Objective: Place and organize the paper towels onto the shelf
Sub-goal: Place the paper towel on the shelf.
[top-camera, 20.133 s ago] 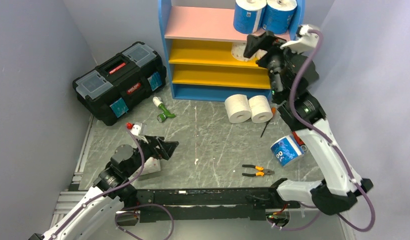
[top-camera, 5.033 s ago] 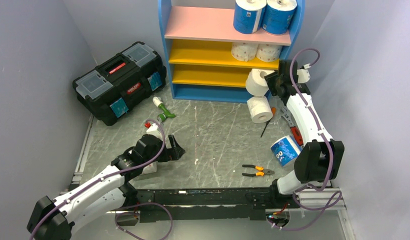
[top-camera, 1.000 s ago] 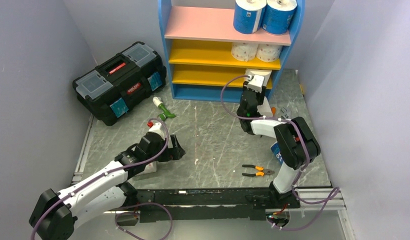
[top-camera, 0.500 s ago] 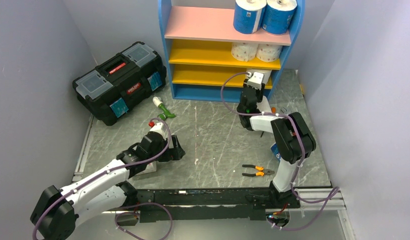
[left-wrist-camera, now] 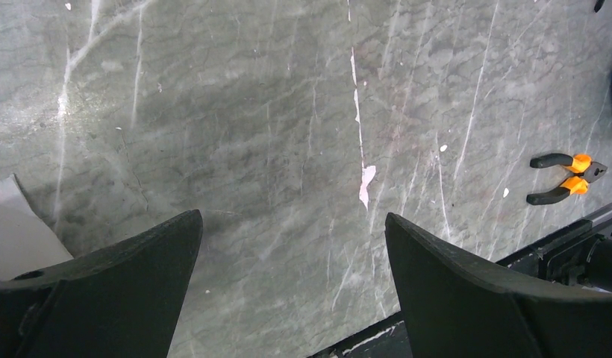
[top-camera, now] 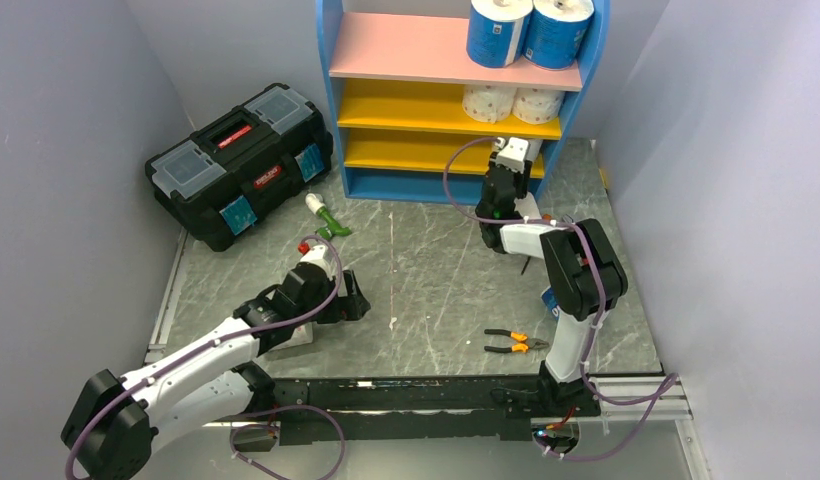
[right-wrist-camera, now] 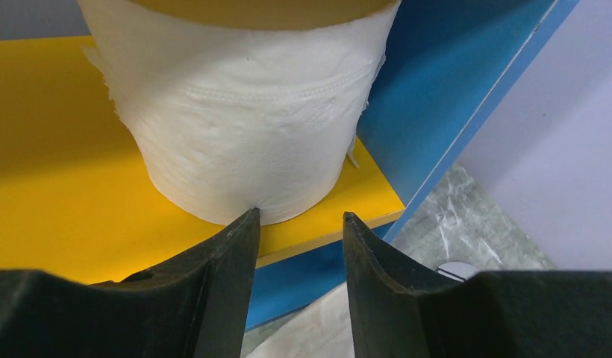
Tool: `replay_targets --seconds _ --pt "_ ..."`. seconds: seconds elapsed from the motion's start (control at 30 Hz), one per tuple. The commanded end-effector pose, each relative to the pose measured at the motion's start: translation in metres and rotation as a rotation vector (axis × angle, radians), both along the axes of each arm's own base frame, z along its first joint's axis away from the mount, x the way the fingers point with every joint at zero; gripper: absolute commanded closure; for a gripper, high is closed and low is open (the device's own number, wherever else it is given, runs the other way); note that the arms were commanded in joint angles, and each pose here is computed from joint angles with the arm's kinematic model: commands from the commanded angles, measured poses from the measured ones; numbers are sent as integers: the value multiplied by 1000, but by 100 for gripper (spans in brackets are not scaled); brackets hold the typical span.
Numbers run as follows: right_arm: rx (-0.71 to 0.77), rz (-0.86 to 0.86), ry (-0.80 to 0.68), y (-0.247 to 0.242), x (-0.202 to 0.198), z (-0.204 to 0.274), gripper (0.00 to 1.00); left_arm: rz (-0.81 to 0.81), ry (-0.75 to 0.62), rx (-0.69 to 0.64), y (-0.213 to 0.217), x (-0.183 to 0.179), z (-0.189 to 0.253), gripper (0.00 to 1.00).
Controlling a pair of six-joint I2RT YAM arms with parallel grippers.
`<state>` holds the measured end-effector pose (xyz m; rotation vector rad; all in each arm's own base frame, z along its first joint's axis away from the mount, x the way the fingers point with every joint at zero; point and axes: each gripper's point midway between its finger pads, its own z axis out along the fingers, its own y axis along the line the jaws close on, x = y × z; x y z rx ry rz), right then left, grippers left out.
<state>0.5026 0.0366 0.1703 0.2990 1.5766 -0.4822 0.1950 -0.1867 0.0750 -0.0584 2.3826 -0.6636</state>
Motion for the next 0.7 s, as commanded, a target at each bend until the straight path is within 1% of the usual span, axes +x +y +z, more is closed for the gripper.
replay_targets --seconds 0.0,0.17,0.43,0.67 --pt "-11 -18 -23 -2 9 14 52 -21 -50 -7 -5 8 22 1" --pt "-13 -37 -29 -5 11 16 51 -24 -43 2 -4 7 24 1" --pt "-8 -43 -21 -11 23 14 51 -19 -25 -1 -5 5 23 1" --pt "-4 -63 -7 -21 24 8 52 -20 -22 2 -4 6 22 1"
